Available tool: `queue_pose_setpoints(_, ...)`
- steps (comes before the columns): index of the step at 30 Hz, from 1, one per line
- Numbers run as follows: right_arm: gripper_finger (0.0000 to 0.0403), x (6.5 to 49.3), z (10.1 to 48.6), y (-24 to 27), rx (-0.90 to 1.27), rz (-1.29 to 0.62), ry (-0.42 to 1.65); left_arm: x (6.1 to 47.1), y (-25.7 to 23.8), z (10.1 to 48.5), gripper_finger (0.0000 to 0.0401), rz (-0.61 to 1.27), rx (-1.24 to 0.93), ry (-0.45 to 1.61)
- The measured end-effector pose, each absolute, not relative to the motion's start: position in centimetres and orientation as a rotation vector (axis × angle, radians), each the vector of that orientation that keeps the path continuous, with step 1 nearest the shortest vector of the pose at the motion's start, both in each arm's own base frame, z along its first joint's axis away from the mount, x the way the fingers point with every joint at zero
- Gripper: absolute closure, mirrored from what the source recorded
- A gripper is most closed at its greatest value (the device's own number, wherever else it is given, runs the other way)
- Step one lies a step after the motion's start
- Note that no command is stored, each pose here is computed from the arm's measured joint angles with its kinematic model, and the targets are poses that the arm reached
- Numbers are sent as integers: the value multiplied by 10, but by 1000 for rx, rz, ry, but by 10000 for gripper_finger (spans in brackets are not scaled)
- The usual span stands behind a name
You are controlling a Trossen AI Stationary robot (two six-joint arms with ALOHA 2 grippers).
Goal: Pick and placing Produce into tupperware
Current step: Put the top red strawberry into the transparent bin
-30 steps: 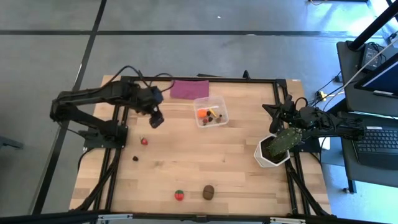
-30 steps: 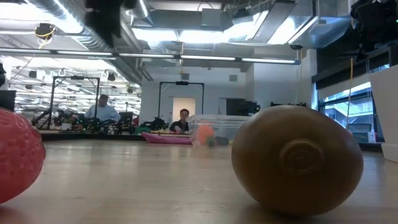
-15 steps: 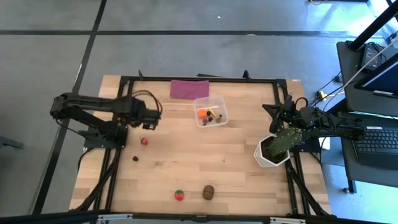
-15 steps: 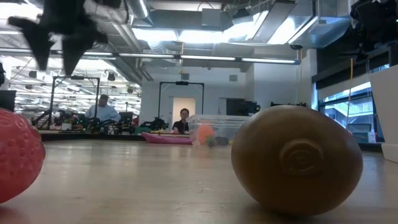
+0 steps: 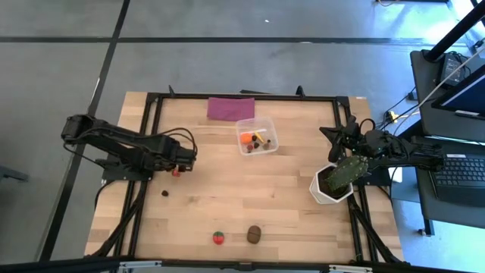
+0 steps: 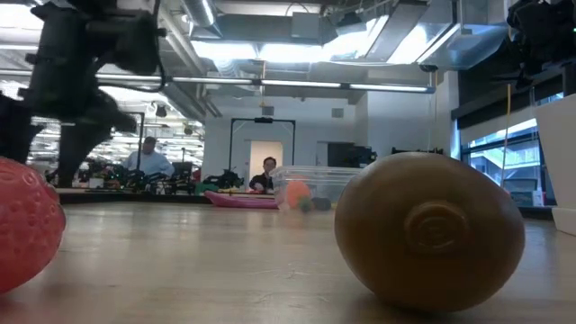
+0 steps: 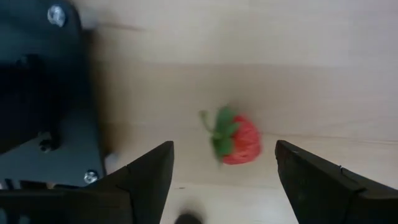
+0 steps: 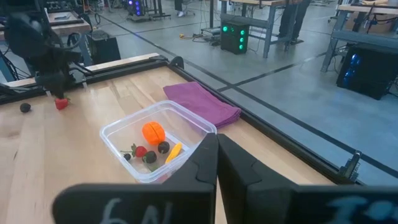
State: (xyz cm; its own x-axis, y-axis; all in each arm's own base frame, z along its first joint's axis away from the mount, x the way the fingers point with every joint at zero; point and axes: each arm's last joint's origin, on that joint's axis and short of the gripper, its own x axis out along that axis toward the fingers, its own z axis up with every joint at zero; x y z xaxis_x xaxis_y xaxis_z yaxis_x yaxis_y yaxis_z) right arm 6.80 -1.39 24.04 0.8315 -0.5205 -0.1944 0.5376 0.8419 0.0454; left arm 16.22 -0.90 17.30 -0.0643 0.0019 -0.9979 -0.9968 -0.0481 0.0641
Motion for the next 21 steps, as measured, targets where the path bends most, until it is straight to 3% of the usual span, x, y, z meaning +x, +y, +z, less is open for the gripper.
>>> queue_pose_setpoints(10,394,68,240,-14,78,-559,183,163,-14,158,132,1227,-1281,1218)
queue_pose_setpoints(21,394,68,240,-14,78,-559,184,154,-13,144,134,1283,-1300,1205)
